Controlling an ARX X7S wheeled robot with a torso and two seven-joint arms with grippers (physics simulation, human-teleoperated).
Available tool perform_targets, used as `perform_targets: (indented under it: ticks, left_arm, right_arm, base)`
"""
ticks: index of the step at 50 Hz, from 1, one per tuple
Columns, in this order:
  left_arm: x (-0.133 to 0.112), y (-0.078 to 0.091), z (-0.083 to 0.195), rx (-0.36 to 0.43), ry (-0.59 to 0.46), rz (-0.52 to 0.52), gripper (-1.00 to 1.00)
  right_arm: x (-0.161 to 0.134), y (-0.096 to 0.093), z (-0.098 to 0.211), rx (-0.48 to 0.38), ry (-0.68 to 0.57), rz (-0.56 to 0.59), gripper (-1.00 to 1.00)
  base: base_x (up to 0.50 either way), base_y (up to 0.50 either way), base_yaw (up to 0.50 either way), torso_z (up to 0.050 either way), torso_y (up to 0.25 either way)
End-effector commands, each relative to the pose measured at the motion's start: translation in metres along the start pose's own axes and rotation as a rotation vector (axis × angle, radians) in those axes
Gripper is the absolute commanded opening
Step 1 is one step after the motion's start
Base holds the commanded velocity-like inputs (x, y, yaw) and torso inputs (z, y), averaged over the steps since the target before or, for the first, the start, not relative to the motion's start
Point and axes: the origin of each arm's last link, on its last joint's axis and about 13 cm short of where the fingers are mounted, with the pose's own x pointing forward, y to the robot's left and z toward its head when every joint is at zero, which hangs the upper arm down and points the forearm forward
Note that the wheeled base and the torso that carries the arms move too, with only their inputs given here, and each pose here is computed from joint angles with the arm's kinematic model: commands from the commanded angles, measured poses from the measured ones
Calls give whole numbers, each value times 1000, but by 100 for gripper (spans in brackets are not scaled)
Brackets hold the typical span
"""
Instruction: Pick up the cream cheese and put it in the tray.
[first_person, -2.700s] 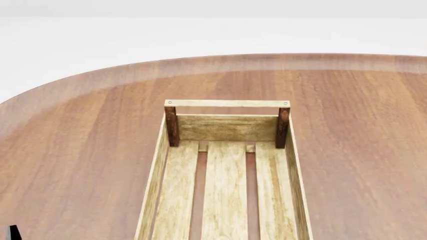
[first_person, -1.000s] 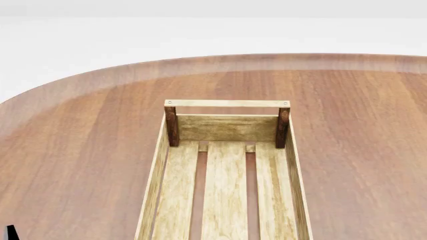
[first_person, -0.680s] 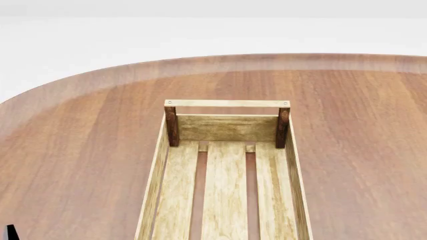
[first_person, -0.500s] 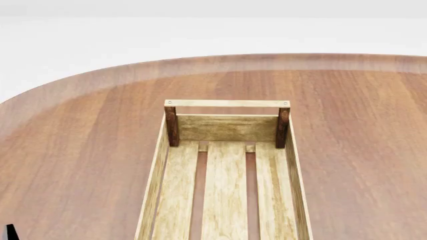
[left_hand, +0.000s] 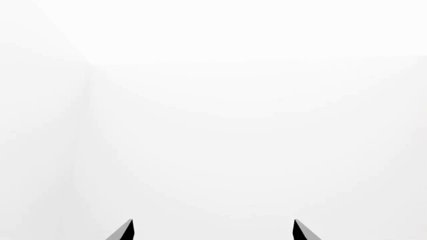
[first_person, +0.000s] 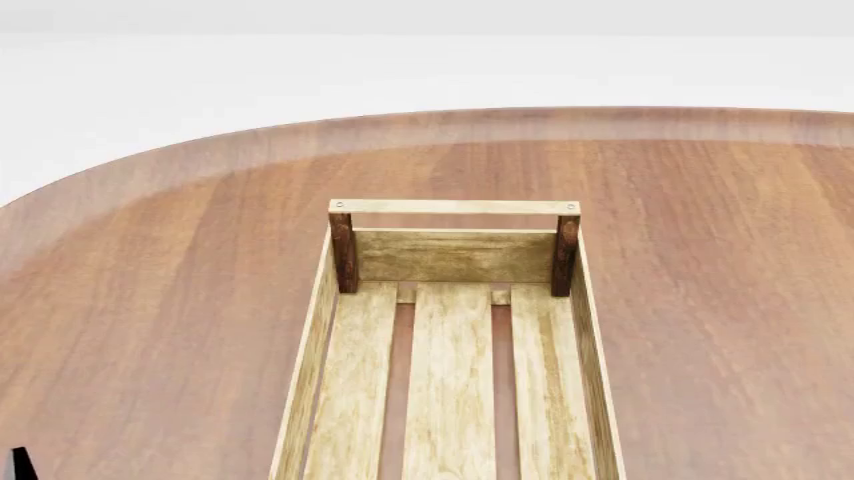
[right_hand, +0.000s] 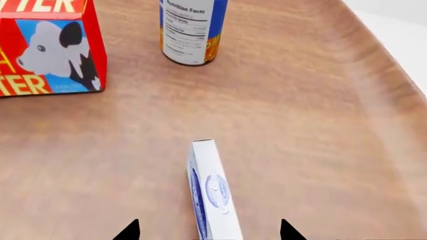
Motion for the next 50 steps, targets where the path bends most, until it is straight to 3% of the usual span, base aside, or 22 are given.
perform_targets:
  ticks: [1,38,39,50]
  left_arm:
    - [0,0,0,1,-3,2,100]
    - [0,0,0,12,-2,7,100]
    - [0,0,0,12,-1,6,100]
    - [0,1,1,10,2,10,100]
  right_arm:
    - [3,1,-2,-3,12,1,100]
    - [8,5,-10,-7,46,35,100]
    - [7,5,-10,-22,33,22,-100]
    - [2,4,-7,-10,28,58,-100]
  base:
    - [0,0,0,0,0]
    - [0,0,0,0,0]
    - [0,0,0,0,0]
    - [0,0,0,0,0]
